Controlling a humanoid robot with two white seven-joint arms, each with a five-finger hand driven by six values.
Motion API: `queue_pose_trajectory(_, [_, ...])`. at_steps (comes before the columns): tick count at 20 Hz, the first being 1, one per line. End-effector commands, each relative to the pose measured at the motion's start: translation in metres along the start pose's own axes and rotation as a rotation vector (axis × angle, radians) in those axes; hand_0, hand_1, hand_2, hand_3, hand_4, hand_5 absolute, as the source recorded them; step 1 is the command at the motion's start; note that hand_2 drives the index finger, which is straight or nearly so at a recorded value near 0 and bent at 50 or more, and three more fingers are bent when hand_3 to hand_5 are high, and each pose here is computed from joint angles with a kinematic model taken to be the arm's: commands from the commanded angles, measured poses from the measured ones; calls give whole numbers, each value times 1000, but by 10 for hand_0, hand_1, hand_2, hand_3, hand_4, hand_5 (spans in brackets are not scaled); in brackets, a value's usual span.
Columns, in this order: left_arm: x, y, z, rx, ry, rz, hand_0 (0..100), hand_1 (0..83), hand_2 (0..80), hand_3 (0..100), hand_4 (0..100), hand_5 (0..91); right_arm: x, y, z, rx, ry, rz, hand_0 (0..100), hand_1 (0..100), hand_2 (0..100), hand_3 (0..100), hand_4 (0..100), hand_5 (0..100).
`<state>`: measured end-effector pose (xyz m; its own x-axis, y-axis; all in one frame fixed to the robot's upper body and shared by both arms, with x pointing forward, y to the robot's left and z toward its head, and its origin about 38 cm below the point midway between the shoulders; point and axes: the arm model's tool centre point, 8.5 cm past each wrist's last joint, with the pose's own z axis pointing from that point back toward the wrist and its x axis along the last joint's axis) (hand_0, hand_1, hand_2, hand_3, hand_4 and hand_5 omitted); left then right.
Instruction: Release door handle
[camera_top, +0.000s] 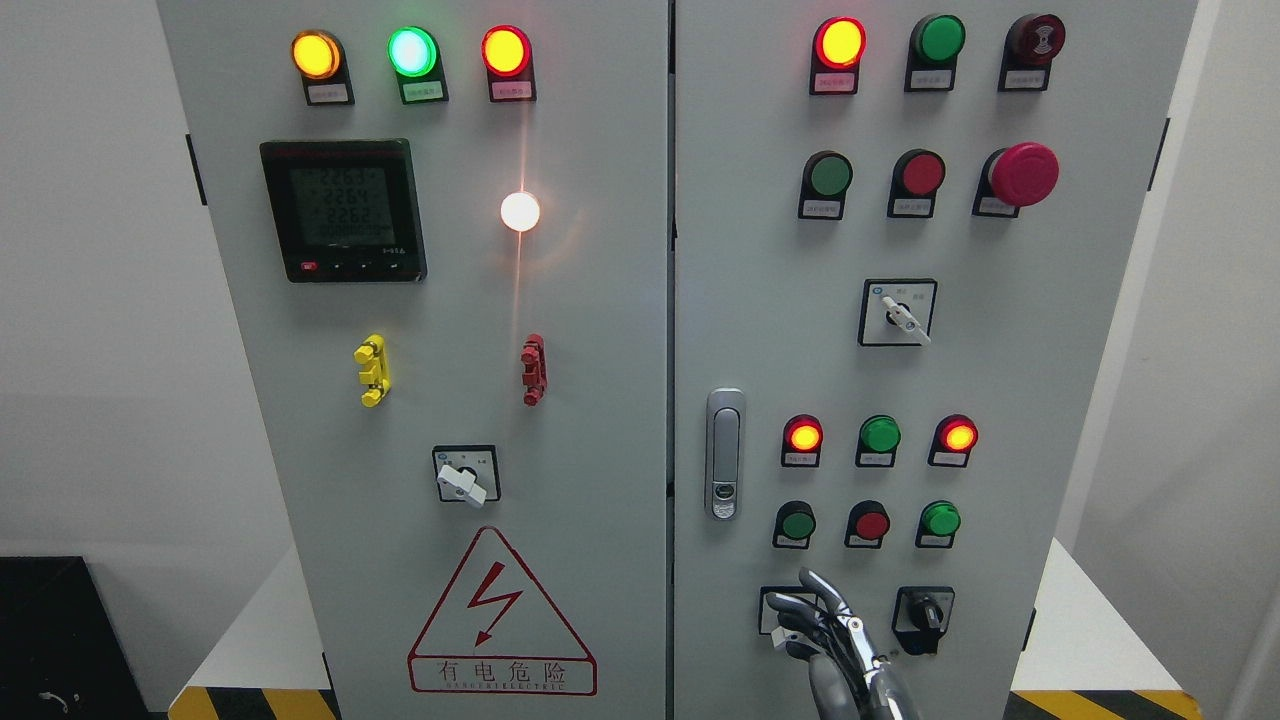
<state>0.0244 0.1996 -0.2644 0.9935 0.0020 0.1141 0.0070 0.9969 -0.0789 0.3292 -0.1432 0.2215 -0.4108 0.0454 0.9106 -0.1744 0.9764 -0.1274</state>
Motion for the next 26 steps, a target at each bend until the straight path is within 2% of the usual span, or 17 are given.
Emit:
queue_pose_trajectory(1, [-12, 0, 1, 0, 18, 3, 120, 556, 0, 0, 0, 0, 3, -4, -6, -18, -6, 132, 421, 237, 0, 743, 791, 875])
queue_pose_trajectory(6, [-12, 0, 1, 0, 19, 3, 120, 556, 0, 0, 0, 0, 5, -4, -11, -26, -14, 241, 437, 261, 0, 850, 895, 999])
queue_pose_trajectory(12, [-12, 0, 1, 0, 18, 3, 120, 556, 0, 0, 0, 0, 11, -8, -29, -66, -44, 390, 428, 233, 0, 943, 971, 1000])
queue_pose_trajectory(19, [-12, 0, 1, 0, 18, 3, 120, 556, 0, 0, 0, 0, 5, 0, -33, -105, -46, 559, 413, 211, 0, 1000, 991, 1000])
queue_pose_trajectory(26, [-12, 0, 1, 0, 18, 3, 120, 556, 0, 0, 0, 0, -5, 15, -38, -67, -101, 768, 396, 190, 0, 1000, 1000, 1000])
